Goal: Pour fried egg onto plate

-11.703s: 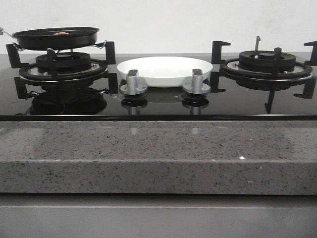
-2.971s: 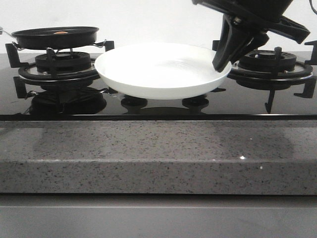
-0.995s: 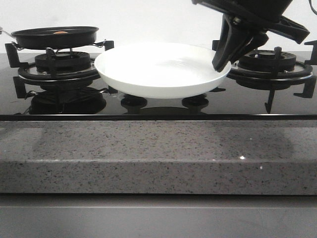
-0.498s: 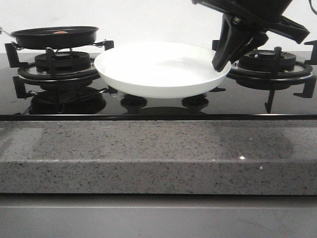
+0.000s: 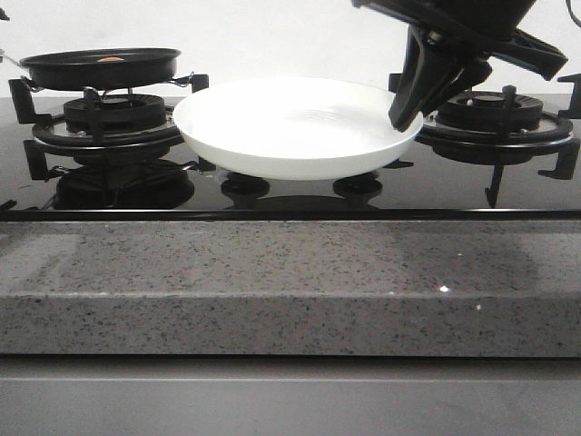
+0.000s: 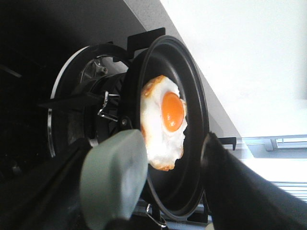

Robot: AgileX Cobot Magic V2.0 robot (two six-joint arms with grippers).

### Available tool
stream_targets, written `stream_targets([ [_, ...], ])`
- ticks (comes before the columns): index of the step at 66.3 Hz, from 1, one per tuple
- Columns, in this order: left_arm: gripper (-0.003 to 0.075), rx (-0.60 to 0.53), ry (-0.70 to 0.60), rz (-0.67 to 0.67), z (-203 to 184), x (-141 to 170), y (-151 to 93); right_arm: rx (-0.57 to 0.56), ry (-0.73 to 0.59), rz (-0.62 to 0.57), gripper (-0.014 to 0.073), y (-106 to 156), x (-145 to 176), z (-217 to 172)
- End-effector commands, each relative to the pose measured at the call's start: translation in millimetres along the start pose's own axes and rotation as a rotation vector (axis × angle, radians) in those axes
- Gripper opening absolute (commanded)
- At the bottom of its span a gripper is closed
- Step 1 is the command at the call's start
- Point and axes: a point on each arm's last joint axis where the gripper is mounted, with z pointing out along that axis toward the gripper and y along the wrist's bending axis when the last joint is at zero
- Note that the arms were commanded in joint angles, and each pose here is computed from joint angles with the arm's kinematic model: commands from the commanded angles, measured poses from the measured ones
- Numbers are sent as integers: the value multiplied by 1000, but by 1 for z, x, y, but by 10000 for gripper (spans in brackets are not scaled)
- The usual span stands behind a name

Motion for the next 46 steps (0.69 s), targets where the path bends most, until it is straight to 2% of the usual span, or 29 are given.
stream_targets([
  [1,473,91,-30,49,-9,-3,-32,-22,-83,-17,-111,6,-8,-17],
  [12,463,102,-13,50,-9,-2,-33,-22,-83,-17,-111,6,-8,-17],
  [27,363,103,-10,35,-9,-2,-33,-22,-83,-17,-111,6,-8,-17],
  [46,283,110,12,7,-7,-1,-29,-22,-83,-17,-111,6,-8,-17],
])
